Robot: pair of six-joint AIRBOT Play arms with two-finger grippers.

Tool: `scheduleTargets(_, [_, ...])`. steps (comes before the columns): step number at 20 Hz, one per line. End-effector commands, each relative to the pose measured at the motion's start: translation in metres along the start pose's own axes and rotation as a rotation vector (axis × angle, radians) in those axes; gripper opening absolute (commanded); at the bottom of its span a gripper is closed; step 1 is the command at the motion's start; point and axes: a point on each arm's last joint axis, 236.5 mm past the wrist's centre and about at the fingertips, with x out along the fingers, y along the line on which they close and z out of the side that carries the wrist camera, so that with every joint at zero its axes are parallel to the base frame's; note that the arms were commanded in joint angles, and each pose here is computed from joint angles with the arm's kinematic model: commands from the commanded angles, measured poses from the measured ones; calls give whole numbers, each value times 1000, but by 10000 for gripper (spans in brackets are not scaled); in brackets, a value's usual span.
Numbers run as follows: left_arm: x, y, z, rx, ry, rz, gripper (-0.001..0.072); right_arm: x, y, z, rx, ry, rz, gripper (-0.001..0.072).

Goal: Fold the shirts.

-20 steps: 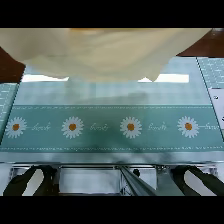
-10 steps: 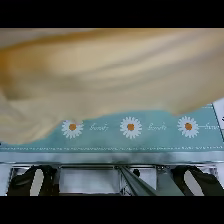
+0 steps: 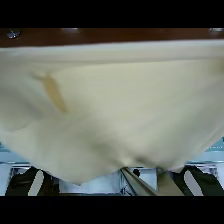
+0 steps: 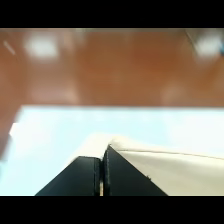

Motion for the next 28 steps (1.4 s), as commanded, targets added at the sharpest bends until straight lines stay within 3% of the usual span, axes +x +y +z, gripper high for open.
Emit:
scheduleTargets(1, [96, -6, -69, -133, 235, -97, 23, 97, -34, -50, 100, 183, 38, 35])
scheduleTargets(9, [277, 17, -176, -384, 475, -95, 23, 304, -116, -111, 371, 364, 50, 34])
scheduleTargets(12, [320, 13, -199, -518, 468, -103, 23, 361, -130, -116, 474, 357, 84, 34])
scheduleTargets(16, [350, 0, -227, -540, 480, -94, 24, 412, -133, -126, 564, 380, 145, 34])
scheduleTargets(23, [338, -5, -245, -578, 597, -119, 24, 406, -123, -156, 567, 526, 203, 35])
scheduleTargets(28, [282, -14, -295, -464, 908, -253, 25, 352, -125, -218, 481, 839, 224, 35])
